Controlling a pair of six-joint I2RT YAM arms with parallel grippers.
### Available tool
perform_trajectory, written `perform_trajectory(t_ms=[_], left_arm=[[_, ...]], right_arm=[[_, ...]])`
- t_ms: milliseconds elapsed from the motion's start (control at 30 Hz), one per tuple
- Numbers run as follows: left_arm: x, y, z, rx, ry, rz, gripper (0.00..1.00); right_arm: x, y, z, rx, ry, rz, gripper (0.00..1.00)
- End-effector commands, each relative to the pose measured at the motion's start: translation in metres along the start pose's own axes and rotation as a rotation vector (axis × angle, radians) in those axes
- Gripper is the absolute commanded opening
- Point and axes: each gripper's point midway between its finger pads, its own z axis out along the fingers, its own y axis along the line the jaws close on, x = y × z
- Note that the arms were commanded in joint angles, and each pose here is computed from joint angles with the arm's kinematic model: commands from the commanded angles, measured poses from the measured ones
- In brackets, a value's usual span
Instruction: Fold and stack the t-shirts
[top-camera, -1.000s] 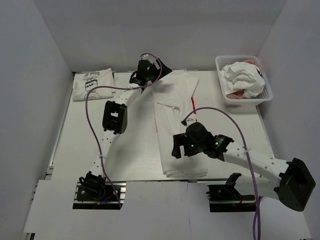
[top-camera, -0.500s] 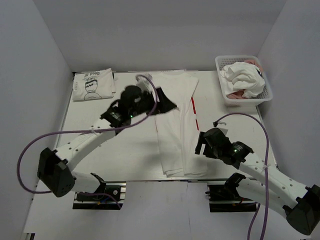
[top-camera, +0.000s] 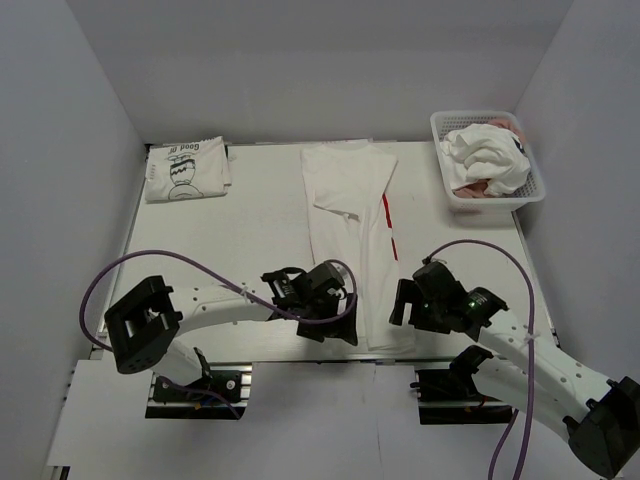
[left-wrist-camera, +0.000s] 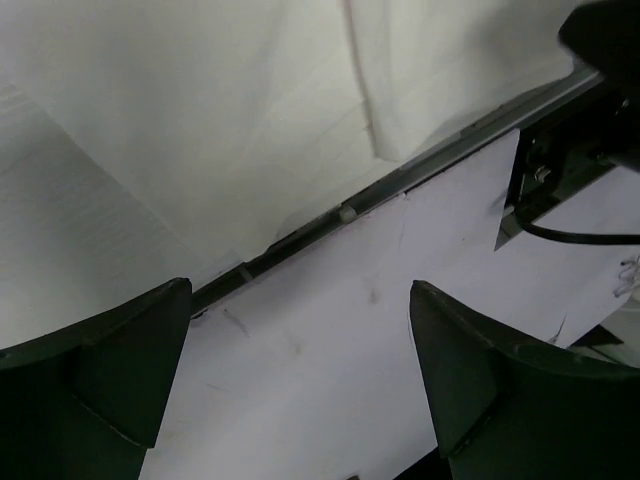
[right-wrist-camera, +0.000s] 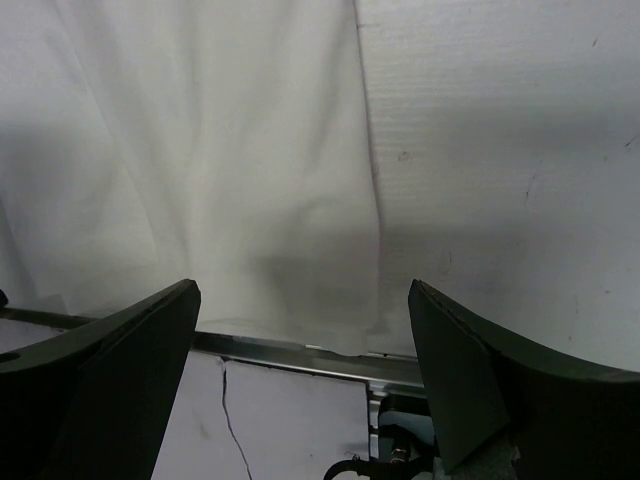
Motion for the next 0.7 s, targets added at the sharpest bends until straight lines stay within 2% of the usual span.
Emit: perform_trajectory(t_ms=[0,133,300,333,367,433,467,533,567,600,633,667], left_arm=[[0.004,0.012,0.000,-0.070,-0.026,-0.037,0.99],[0.013,0.031,0.012,-0.144,-0.008,-0.060,0.96],[0.006,0.038,0.030,-0.174,-0.030,-0.059,0.79],[0.004,0.036,0.031,-0.165,-0.036,-0.058,0.76],[0.004,0.037,0.034,-0.165,-0.036,-0.058,0.65],[0.003,0.039,0.036,-0.178,-0.039,-0.068,0.52],[0.005,0.045,0.037,-0.193,-0.040,-0.069,0.38],[0.000,0.049,0.035,-0.217,-0.075,-0.089,0.20],[-0.001,0.050,0.035,-0.224,-0.084,-0.088,0.20],[-0.001,0.053,0.034,-0.240,-0.086,-0.088,0.12],[-0.001,0.056,0.033,-0.245,-0.093,-0.088,0.06],[-0.002,0.059,0.033,-0.262,-0.104,-0.098,0.00]], right_arm=[[0.018,-0.001,-0.001,-0.019,0.071,0.031,0.90],[0.030,-0.005,0.004,-0.012,0.103,0.067,0.90],[0.032,-0.005,0.010,-0.007,0.101,0.128,0.90],[0.034,-0.006,0.012,-0.004,0.108,0.135,0.88],[0.032,-0.002,0.015,-0.022,0.097,0.138,0.82],[0.035,0.001,0.017,-0.041,0.115,0.142,0.77],[0.037,0.002,0.019,-0.043,0.125,0.139,0.72],[0.042,-0.002,0.023,-0.025,0.145,0.141,0.64],[0.045,-0.004,0.025,-0.018,0.155,0.141,0.64],[0.046,-0.003,0.026,-0.027,0.158,0.140,0.53],[0.046,-0.003,0.027,-0.027,0.154,0.143,0.48],[0.046,-0.003,0.029,-0.029,0.152,0.146,0.34]])
